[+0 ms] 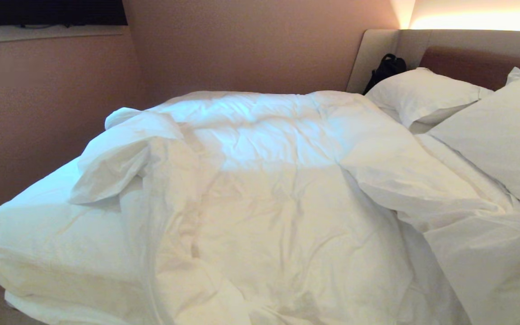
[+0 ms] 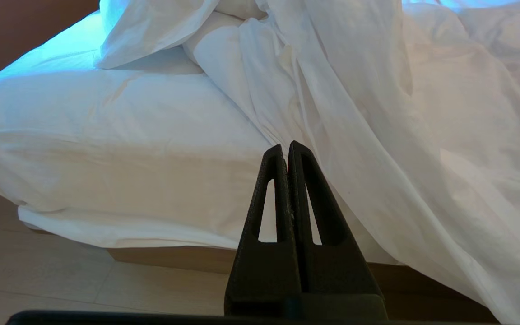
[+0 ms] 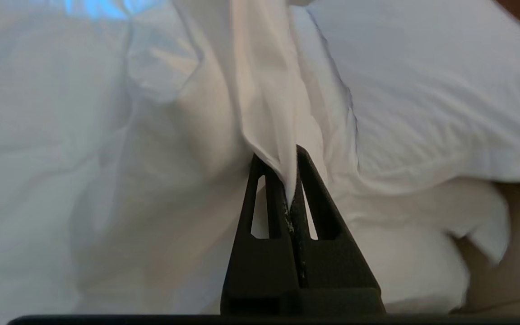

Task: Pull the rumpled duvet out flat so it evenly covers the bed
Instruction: Flatten the corners of the folded blanket

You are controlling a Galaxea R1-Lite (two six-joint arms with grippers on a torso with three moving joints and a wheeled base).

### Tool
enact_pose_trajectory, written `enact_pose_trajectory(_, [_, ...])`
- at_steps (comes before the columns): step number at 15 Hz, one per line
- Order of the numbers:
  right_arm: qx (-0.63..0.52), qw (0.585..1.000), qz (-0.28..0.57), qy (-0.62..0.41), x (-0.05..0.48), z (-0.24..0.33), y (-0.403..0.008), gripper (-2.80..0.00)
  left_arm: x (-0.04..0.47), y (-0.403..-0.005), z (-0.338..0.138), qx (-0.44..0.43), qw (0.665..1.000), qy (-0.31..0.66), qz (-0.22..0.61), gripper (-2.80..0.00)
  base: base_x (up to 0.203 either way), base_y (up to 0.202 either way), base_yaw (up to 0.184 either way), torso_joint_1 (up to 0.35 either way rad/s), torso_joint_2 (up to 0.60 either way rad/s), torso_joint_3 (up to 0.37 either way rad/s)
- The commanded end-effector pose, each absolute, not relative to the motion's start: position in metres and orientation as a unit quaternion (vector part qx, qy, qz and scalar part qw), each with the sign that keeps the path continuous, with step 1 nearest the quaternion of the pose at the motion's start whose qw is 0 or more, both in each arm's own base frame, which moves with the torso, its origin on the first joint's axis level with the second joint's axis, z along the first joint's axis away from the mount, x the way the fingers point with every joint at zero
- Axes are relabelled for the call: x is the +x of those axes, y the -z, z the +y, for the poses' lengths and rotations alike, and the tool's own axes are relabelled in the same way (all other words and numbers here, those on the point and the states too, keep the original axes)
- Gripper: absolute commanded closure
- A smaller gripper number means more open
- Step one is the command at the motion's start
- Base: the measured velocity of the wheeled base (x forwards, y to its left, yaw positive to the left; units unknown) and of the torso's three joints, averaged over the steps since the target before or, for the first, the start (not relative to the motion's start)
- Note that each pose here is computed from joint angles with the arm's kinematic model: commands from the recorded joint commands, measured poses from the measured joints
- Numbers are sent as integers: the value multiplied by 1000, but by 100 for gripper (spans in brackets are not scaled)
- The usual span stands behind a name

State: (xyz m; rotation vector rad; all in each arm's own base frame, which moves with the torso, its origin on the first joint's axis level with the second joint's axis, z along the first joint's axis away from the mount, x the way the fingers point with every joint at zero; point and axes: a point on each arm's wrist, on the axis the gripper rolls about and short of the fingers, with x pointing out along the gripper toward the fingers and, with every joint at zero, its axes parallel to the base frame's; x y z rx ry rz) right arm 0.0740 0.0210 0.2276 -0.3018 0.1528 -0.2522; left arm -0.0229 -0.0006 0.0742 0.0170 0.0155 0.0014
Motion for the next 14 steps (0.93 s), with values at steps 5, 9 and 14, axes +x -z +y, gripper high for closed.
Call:
enact_pose_trajectory(5, [-52,963,80,250,64,2,-206,0,-23,-74,-1,8,1000,-1,8,0,0,0,0,0,0,0])
enact_pose_trajectory(9, [-36,948,55,310,41,-10,-196,0,-23,-74,-1,8,1000,-1,8,0,0,0,0,0,0,0])
enact_pose_trajectory(14, [-24,928,36,371,16,-16,-179,0,-23,-74,-1,8,1000,-1,8,0,0,0,0,0,0,0])
